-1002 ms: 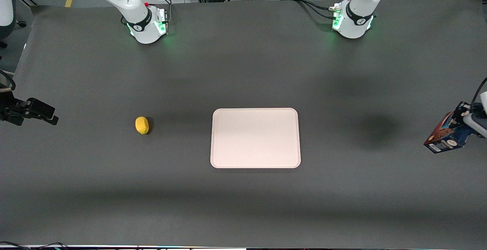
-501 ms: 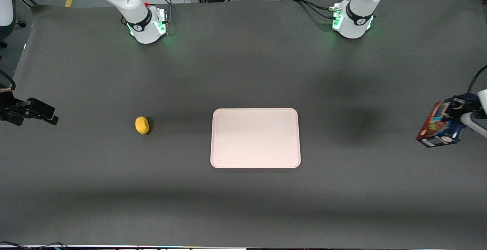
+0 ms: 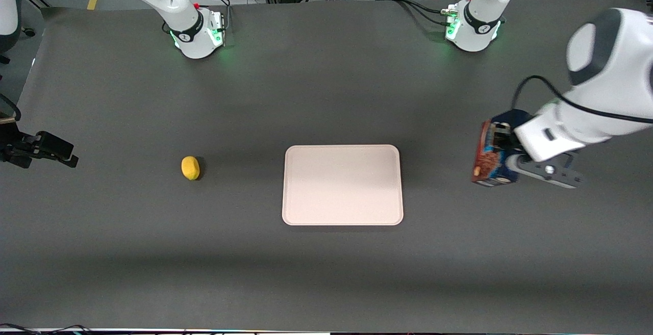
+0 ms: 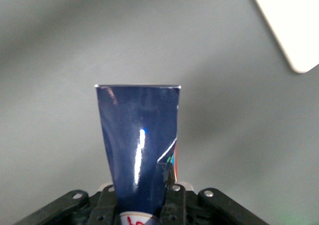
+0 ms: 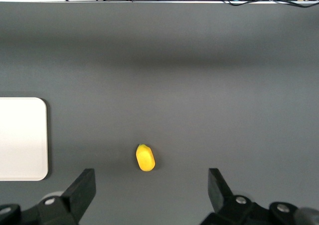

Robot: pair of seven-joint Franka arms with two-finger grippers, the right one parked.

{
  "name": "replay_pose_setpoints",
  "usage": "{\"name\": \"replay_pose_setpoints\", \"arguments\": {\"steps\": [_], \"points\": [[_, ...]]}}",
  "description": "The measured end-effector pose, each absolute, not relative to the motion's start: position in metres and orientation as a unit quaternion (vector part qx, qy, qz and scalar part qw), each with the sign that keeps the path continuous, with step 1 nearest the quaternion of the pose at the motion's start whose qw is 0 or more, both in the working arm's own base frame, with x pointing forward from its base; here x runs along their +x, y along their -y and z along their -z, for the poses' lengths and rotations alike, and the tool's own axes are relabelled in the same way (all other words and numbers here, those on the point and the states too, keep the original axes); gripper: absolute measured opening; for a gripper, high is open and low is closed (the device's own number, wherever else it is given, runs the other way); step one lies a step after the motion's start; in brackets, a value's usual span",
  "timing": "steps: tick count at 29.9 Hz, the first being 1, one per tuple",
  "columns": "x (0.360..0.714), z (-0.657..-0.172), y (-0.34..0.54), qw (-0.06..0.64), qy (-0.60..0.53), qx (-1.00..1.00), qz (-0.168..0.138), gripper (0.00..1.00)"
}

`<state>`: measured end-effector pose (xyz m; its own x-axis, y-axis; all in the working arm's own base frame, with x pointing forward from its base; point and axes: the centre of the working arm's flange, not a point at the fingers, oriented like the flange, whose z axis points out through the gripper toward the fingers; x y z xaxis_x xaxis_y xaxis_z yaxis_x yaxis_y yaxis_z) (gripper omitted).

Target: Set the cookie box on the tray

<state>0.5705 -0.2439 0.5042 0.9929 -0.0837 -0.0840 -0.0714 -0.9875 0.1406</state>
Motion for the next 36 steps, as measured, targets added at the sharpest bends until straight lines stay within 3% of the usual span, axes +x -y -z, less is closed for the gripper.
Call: {"name": "replay_pose_setpoints", "arguments": {"steps": [14,36], "points": [[0.53,-0.418,0.329,0.045,-0.031,0.998,0.011,0.29],[0.525,-0.279,0.37,-0.012,-0.051,0.998,-0.03,0.29]]}}
